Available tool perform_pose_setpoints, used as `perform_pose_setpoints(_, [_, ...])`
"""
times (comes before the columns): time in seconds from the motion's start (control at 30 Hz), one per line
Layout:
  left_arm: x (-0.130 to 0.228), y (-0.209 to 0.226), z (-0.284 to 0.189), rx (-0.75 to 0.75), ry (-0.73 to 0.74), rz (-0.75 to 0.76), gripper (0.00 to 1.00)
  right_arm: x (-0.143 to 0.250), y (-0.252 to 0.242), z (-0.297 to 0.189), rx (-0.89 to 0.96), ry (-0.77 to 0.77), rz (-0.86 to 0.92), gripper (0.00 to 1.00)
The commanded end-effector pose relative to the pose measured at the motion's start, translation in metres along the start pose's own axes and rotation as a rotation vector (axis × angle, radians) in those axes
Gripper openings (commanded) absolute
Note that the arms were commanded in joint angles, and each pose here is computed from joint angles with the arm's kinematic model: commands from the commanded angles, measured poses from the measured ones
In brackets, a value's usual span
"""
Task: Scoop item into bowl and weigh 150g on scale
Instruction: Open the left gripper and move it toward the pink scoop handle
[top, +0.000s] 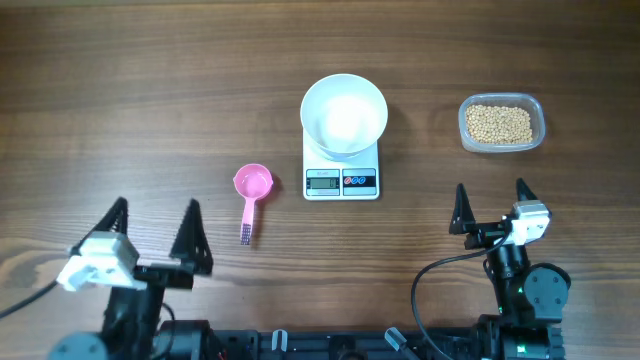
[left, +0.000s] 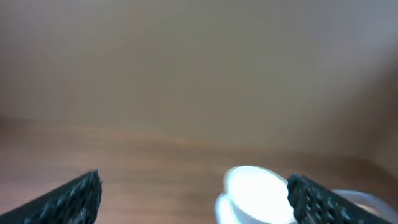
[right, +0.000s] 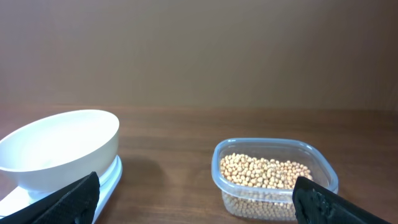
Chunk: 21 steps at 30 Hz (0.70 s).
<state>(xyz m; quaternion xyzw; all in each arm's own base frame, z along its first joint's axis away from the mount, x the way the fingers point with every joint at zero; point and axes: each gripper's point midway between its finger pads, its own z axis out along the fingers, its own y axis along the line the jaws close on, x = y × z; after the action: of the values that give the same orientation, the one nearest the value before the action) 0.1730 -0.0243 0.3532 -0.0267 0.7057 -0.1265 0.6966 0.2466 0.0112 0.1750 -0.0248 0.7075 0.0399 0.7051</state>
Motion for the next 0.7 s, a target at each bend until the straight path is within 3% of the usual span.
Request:
perform_pose_setpoints(0.0, [-0.039,-0.068,-0.022,0.342,0.012,-0.044,1.00,-0.002,-0.001,0.000,0.008,-0.010,0.004,1.00])
perform_pose_setpoints(0.17, [-0.065,-0.097,-0.040,0.505,-0.071,0.008,1.00,-0.002,-0.001,0.000,0.008,-0.010,0.004,1.00])
perform_pose_setpoints(0.37, [-0.046,-0.075,-0.003,0.375,0.094,-0.065,1.00,-0.002,-0.001,0.000,0.008,-0.010,0.004,1.00])
perform_pose_setpoints(0.5, [-0.006,-0.057,0.047,0.259,0.457,-0.190,1.00,-0.002,-0.001,0.000,0.008,-0.010,0.004,1.00])
perform_pose_setpoints(0.67, [0.063,-0.034,0.079,0.064,1.036,-0.374,1.00,-0.002,-0.001,0.000,0.008,-0.010,0.004,1.00])
